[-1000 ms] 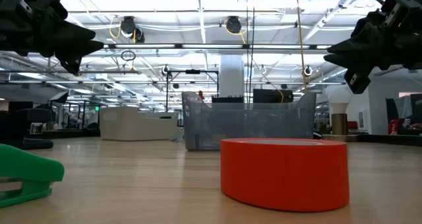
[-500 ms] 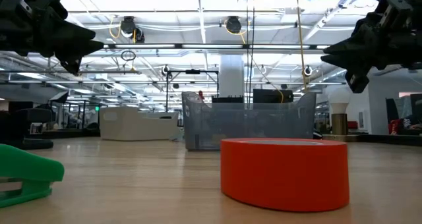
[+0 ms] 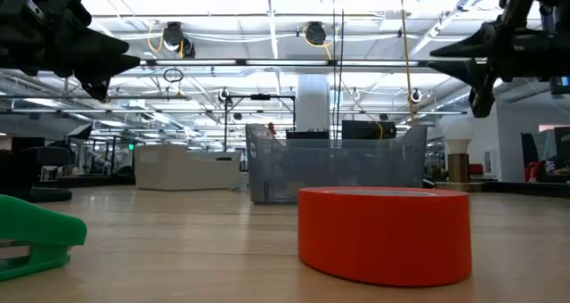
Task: Pick and place Stapler, Stapler remover, tape
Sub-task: Put the black stapler into the gray bin
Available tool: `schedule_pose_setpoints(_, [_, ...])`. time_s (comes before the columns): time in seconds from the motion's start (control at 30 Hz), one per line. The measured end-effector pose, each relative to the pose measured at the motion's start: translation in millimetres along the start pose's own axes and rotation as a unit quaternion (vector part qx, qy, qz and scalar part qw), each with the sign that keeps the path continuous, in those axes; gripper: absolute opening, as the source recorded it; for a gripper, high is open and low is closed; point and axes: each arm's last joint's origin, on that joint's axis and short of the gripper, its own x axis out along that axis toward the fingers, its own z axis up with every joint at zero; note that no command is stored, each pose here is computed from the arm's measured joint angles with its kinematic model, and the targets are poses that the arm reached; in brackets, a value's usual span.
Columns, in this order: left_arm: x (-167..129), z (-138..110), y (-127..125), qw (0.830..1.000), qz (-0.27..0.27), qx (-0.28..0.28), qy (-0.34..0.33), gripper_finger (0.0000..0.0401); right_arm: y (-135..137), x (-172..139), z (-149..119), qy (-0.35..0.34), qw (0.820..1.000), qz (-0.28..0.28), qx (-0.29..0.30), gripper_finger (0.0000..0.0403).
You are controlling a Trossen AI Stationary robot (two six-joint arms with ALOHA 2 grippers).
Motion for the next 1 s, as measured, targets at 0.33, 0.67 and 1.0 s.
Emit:
schedule_pose_setpoints(0.33, [0.0, 0.2, 1.0, 0.999, 0.017, 0.046, -0.003, 0.0136, 7.9, -1.0, 11.0, -0.066, 0.997, 0.027, -0.039, 0.0071])
schedule_pose_setpoints(0.67, [0.0, 2.9, 0.7, 0.99, 0.021, 0.136, -0.016, 0.0136, 7.9, -0.9, 10.9, -0.065, 0.997, 0.028, -0.029, 0.0071])
schedule_pose_setpoints(1.0, [-12.8, 47.3, -4.4, 0.961, 0.018, -0.077, -0.264, 0.0136, 7.7, -0.9, 10.6, -0.064, 0.997, 0.027, -0.041, 0.0071])
